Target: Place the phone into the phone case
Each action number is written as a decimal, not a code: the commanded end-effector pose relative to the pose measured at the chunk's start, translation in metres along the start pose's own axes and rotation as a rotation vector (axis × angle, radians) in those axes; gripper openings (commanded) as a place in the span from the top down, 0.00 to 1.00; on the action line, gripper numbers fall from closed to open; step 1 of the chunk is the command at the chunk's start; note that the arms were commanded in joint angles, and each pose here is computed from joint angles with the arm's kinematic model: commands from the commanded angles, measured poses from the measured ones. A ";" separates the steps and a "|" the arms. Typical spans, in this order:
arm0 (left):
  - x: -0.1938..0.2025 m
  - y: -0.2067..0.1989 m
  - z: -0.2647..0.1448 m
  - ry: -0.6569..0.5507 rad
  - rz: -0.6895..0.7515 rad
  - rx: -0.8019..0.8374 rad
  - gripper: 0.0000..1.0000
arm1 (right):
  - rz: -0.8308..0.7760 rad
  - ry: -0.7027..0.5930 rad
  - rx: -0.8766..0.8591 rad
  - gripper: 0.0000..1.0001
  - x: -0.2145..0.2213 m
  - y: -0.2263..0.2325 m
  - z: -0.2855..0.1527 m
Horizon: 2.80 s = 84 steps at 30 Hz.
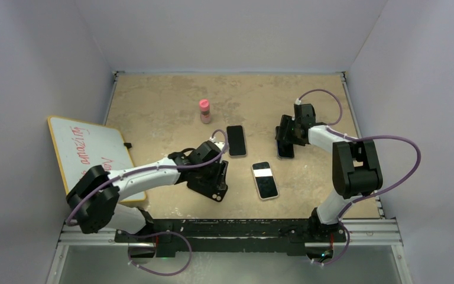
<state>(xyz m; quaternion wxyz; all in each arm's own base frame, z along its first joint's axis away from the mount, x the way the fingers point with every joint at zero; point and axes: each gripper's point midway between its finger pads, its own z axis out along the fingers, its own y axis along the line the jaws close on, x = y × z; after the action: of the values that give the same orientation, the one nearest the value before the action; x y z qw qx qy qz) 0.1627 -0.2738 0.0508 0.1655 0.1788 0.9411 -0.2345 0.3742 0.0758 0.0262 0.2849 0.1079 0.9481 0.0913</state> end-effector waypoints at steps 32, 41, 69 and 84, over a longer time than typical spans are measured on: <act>0.024 0.082 -0.016 -0.118 -0.275 -0.289 0.62 | -0.116 -0.118 -0.236 0.68 -0.021 0.084 -0.086; -0.016 0.074 -0.012 -0.205 -0.248 -0.199 0.64 | -0.122 -0.146 -0.345 0.68 -0.016 0.108 -0.120; -0.114 0.039 -0.163 -0.625 -0.137 -0.109 0.09 | -0.199 -0.078 -0.665 0.70 0.057 0.224 -0.163; -0.141 0.090 -0.232 -0.791 -0.249 -0.303 0.00 | -0.342 0.007 -0.725 0.70 0.137 0.291 -0.162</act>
<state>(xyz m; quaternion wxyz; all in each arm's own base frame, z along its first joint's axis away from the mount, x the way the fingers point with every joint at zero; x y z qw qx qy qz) 0.2629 -0.1477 0.2215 0.4388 -0.0418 0.8763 -0.1945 0.2115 0.3402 0.1260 0.2738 -0.1585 0.8869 0.3366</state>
